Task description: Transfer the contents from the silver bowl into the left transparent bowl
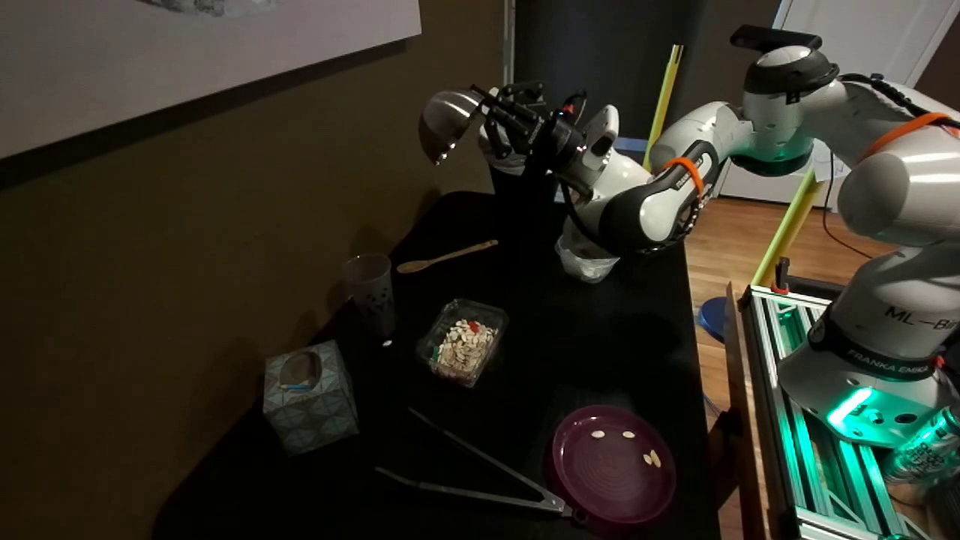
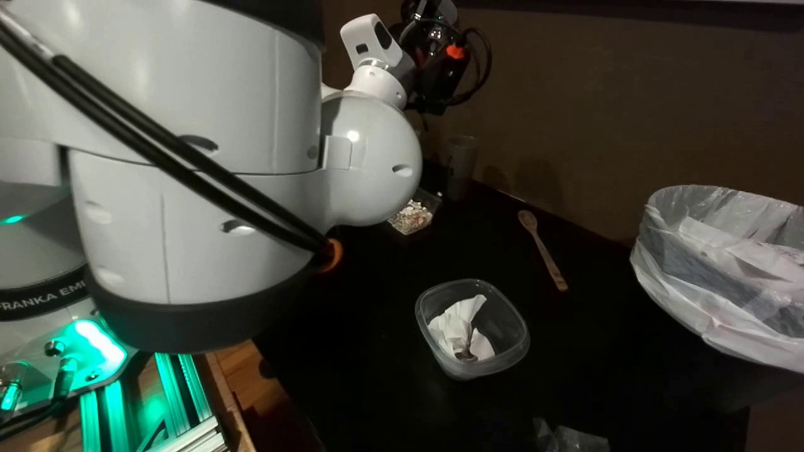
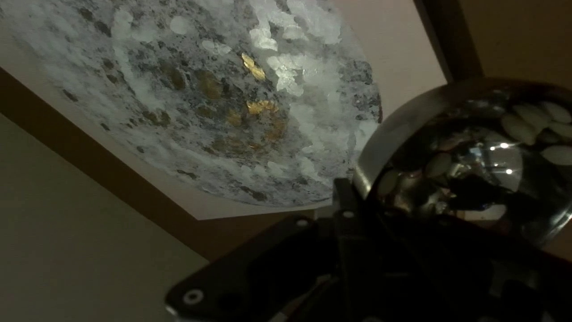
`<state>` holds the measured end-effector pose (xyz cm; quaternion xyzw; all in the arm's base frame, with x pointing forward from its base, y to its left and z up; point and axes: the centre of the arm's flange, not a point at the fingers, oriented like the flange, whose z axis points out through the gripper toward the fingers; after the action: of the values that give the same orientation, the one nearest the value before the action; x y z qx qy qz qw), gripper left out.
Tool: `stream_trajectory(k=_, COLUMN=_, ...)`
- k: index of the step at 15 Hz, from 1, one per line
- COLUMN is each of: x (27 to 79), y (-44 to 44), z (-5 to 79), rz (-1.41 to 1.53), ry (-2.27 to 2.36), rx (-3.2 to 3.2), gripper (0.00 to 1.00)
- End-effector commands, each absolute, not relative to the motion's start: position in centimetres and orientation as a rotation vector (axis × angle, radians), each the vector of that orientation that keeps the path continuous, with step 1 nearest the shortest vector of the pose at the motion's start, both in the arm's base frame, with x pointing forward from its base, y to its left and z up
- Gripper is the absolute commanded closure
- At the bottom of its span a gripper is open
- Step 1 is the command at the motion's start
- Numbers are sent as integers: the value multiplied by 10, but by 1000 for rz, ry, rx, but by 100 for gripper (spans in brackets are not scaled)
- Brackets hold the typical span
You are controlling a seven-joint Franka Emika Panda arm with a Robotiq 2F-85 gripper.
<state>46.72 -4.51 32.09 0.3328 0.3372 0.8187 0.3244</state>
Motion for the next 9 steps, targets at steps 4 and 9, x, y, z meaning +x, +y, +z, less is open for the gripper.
stream_trajectory(k=4, x=449, y=-17, z=303, rz=2170, ry=822, rx=803, gripper=99)
stream_trajectory(k=9, x=450, y=-15, z=292, rz=2115, ry=913, rx=765, gripper=99)
